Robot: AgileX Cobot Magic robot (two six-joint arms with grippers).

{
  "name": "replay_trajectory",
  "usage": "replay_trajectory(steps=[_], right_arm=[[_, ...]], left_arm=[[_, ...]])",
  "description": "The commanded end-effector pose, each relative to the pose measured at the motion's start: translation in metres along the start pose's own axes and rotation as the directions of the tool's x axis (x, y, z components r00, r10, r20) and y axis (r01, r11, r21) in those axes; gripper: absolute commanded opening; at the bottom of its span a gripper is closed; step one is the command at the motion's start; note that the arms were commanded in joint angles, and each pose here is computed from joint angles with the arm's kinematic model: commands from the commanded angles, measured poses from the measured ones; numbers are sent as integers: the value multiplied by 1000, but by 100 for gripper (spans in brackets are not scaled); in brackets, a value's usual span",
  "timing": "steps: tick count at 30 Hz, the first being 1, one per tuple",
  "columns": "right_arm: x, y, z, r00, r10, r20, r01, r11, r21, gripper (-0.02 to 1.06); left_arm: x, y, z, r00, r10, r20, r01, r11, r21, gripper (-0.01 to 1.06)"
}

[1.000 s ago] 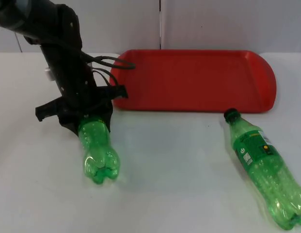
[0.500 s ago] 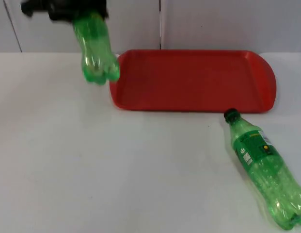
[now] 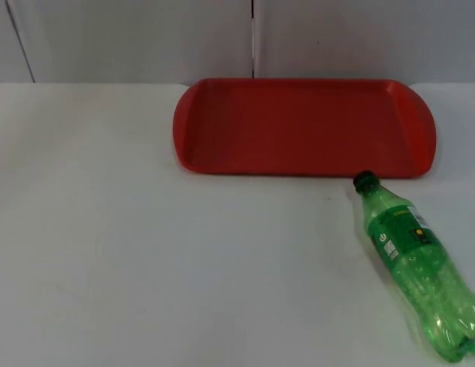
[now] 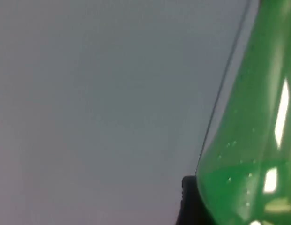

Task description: Place the bottle upright on the tray.

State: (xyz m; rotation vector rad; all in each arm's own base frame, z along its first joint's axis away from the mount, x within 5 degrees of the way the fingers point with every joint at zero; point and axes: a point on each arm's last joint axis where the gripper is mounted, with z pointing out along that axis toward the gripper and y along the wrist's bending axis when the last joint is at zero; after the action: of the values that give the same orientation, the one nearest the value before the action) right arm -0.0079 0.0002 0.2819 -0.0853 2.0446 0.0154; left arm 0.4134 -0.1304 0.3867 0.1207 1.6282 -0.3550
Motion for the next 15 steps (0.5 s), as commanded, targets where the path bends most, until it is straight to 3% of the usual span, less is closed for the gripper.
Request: replay_trajectory(steps=[1, 3, 4, 6, 7, 15], right_arm=[[1, 0, 1, 1000, 2, 0, -2, 1000, 1, 105], [1, 0, 1, 1000, 2, 0, -2, 1000, 1, 105], [1, 0, 1, 1000, 2, 0, -2, 1000, 1, 105], [1, 0, 1, 1000, 2, 0, -2, 1000, 1, 105], [1, 0, 1, 1000, 2, 0, -2, 1000, 1, 105], [1, 0, 1, 1000, 2, 0, -2, 1000, 1, 105]], left_arm=[[-14, -11, -5, 989, 92, 119, -96, 995, 31, 0], [-17, -18, -3, 961, 192, 196, -204, 978, 42, 0], [-17, -18, -3, 961, 192, 196, -204, 978, 42, 0], [-14, -21, 1, 917, 324, 235, -343, 938, 44, 0], [-13, -23, 2, 904, 343, 257, -367, 929, 50, 0], [8, -25, 23, 897, 176, 406, -246, 961, 128, 0]])
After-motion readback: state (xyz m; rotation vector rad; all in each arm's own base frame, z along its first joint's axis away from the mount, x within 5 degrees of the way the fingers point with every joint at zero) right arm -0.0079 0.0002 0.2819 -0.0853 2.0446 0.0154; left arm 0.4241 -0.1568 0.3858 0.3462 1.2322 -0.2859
